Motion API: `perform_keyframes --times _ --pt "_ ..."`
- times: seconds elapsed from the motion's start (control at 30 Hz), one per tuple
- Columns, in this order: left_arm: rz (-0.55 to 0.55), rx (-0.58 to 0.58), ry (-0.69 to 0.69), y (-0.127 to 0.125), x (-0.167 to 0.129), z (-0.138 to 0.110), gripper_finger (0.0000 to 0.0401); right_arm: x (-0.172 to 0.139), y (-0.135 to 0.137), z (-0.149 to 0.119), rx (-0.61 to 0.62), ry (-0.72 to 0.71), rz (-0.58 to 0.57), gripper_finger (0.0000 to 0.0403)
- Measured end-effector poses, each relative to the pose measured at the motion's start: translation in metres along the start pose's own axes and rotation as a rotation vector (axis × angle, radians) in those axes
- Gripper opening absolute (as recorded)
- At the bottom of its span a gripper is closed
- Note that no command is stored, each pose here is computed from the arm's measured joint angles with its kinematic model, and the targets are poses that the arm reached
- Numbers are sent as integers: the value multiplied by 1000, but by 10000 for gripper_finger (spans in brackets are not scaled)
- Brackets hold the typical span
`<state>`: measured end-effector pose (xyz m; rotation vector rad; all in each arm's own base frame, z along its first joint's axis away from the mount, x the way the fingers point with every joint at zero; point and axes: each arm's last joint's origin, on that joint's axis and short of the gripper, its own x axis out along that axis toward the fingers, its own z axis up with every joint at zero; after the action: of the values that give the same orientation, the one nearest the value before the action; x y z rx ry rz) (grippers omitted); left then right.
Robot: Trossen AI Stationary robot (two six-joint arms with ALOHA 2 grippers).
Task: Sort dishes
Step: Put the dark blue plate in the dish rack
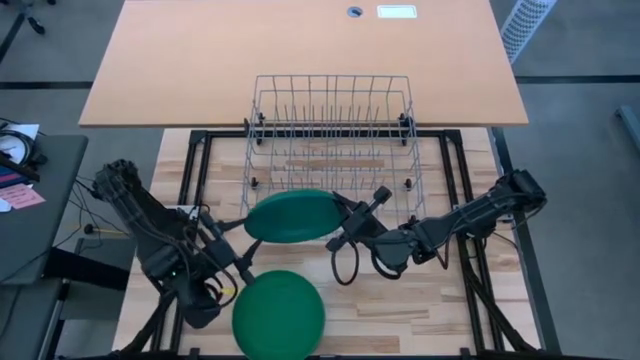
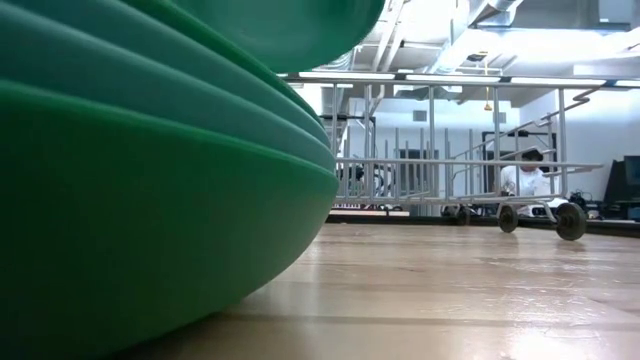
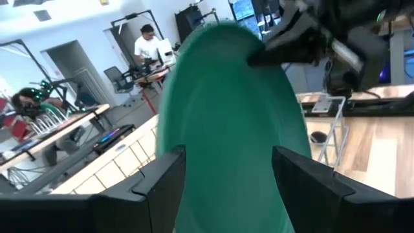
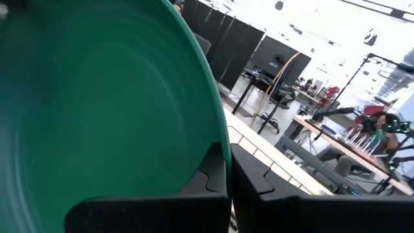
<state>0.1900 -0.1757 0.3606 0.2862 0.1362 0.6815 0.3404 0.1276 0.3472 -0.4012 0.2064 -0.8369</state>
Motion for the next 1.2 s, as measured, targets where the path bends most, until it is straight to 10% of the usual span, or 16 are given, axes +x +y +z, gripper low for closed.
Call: perform_keyframes --times 0.73,1.2 --pt "68 76 41 13 19 0 214 -1 0 0 -29 -1 5 4" --pt "113 108 74 18 34 -2 23 -1 0 0 -35 6 -14 4"
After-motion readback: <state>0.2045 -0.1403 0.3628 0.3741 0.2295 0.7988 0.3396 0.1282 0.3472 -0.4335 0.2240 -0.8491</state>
